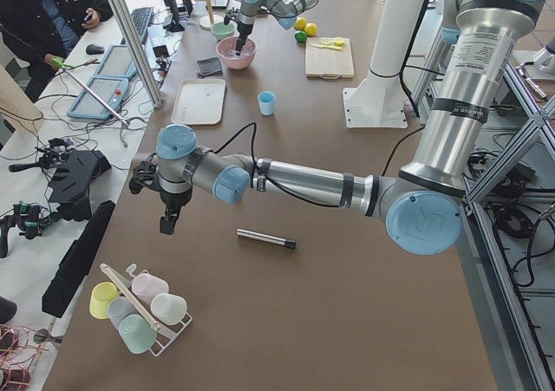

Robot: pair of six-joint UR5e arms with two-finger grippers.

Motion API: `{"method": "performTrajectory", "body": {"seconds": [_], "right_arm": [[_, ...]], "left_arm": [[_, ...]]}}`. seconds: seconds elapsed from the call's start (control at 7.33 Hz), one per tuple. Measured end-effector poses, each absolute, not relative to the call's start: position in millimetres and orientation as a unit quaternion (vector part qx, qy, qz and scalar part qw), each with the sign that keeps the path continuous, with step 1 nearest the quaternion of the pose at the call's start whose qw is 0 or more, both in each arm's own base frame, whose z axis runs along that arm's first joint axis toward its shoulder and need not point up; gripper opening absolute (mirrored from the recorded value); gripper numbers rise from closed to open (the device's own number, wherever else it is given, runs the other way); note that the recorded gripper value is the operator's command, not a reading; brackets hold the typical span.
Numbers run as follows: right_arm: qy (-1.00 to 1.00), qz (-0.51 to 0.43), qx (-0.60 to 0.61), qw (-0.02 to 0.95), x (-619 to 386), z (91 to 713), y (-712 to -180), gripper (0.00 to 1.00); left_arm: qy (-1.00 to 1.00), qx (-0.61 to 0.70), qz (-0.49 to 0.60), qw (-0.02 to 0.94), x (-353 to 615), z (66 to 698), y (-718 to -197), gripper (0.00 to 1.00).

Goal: Mash ice and strawberries in cup
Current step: 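Lower the right gripper into the bowl and grasp an ice cube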

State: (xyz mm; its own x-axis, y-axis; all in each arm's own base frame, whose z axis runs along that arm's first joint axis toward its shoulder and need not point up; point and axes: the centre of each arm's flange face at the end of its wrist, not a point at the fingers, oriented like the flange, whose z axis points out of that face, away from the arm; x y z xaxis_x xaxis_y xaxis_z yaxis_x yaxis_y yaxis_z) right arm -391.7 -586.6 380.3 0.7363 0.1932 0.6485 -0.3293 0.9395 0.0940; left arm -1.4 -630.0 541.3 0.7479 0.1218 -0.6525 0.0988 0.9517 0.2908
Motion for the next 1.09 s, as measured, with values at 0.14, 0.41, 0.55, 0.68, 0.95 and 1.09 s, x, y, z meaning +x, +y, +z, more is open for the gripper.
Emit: {"method": "performTrajectory", "body": {"seconds": [0.14, 0.41, 0.55, 0.68, 0.95, 1.09], "right_arm": [[-0.336, 0.139, 0.101, 0.926, -395.1, 379.3, -584.7, 0.77], [-0.336, 0.135, 0.101, 0.927, -399.0, 379.0, -582.1, 0.27], [-0.335, 0.133, 0.101, 0.927, -399.2, 380.2, -581.5, 0.14], [-0.335, 0.132, 0.1, 0.928, -399.4, 381.5, -581.0, 0.01], [-0.337, 0.139, 0.103, 0.926, -398.7, 378.5, -582.2, 0.0], [-0.341, 0.143, 0.108, 0.923, -396.0, 376.0, -584.0, 0.0]], "left_arm": [[0.355, 0.158, 0.007, 0.921, -1.5, 544.3, -627.8, 0.98], [0.354, 0.159, 0.008, 0.922, -1.7, 549.9, -626.9, 0.98], [0.353, 0.159, 0.008, 0.922, -1.7, 552.0, -626.9, 0.98], [0.353, 0.158, 0.008, 0.922, -1.8, 553.3, -626.7, 0.98], [0.353, 0.159, 0.008, 0.922, -2.1, 561.0, -624.3, 0.98], [0.353, 0.162, 0.009, 0.921, -2.4, 569.9, -621.9, 0.98]]}}
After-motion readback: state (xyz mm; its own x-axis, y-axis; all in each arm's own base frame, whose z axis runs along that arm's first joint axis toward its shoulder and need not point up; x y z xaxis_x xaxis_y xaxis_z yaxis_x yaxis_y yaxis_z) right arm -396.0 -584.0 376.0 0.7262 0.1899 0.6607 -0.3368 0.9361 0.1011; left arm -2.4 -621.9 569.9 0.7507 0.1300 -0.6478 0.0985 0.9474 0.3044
